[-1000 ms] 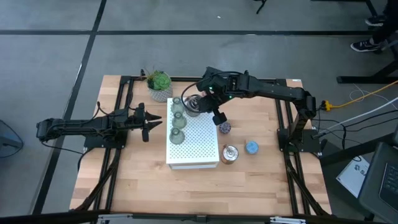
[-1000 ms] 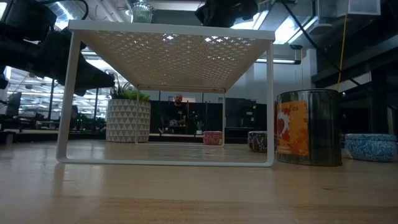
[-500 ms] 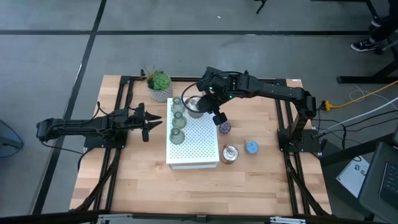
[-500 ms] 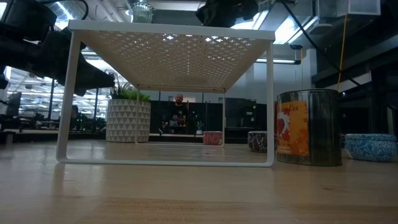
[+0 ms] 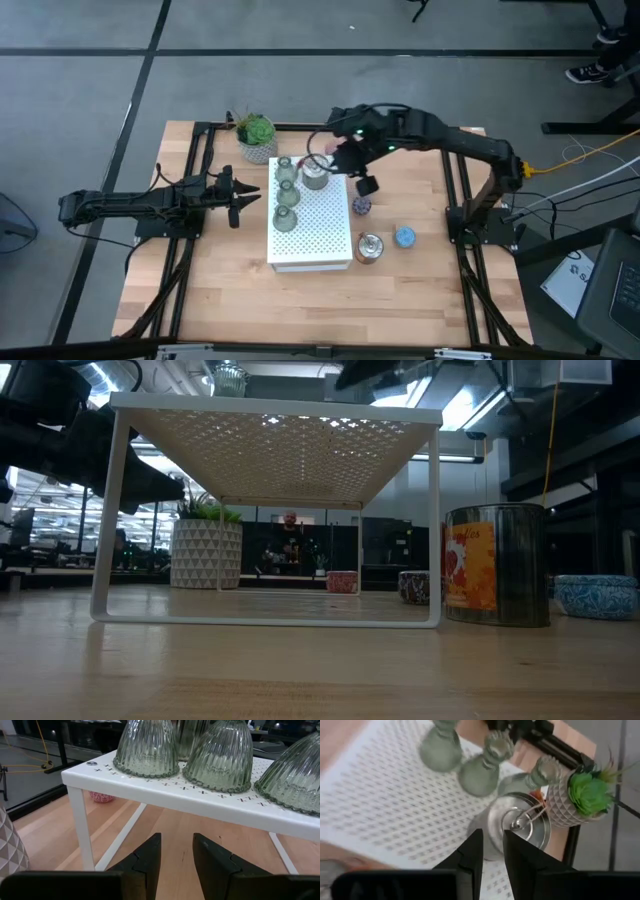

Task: Pick & Place candle stick holders
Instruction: Put the top orange scented candle on the shelf

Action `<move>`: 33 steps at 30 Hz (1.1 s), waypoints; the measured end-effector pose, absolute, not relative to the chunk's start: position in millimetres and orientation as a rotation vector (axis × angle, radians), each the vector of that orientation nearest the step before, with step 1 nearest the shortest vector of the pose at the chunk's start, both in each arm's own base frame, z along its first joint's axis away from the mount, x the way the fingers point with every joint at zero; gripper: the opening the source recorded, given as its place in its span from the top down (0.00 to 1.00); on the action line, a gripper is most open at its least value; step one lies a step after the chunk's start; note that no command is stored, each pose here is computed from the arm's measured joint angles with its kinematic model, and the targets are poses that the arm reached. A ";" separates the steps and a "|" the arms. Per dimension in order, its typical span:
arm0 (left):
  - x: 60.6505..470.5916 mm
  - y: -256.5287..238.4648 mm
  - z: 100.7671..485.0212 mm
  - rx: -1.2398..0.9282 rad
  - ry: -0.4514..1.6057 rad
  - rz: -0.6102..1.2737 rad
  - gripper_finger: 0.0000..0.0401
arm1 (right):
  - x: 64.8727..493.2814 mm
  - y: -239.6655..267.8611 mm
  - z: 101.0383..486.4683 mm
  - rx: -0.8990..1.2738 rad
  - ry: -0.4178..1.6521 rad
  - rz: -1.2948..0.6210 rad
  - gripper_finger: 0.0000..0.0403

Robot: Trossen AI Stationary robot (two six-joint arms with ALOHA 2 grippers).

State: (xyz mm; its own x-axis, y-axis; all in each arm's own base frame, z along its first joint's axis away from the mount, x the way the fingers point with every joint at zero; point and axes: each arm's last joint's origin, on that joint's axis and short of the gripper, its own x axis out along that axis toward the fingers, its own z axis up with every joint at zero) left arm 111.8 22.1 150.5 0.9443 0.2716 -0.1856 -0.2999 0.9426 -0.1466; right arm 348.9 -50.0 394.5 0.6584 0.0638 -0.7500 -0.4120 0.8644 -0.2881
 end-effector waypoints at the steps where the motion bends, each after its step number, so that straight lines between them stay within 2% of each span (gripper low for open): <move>1: 111.8 22.2 150.6 -0.174 0.164 0.293 0.73 | 341.5 -48.6 399.8 -0.452 0.822 0.281 0.81; 7: 111.8 22.2 150.5 -0.174 0.164 0.293 0.73 | 314.2 -57.5 409.3 -0.316 0.884 0.256 0.81; 21: 111.8 22.2 150.6 -0.174 0.164 0.293 0.73 | 342.4 -82.5 319.5 -0.135 0.850 0.149 0.81; 26: 111.8 22.1 150.4 -0.174 0.165 0.293 0.73 | 349.6 -86.7 306.4 -0.153 0.796 0.024 0.81; 33: 111.8 22.2 150.6 -0.174 0.164 0.293 0.73 | 354.2 -85.9 308.7 -0.152 0.738 0.001 0.81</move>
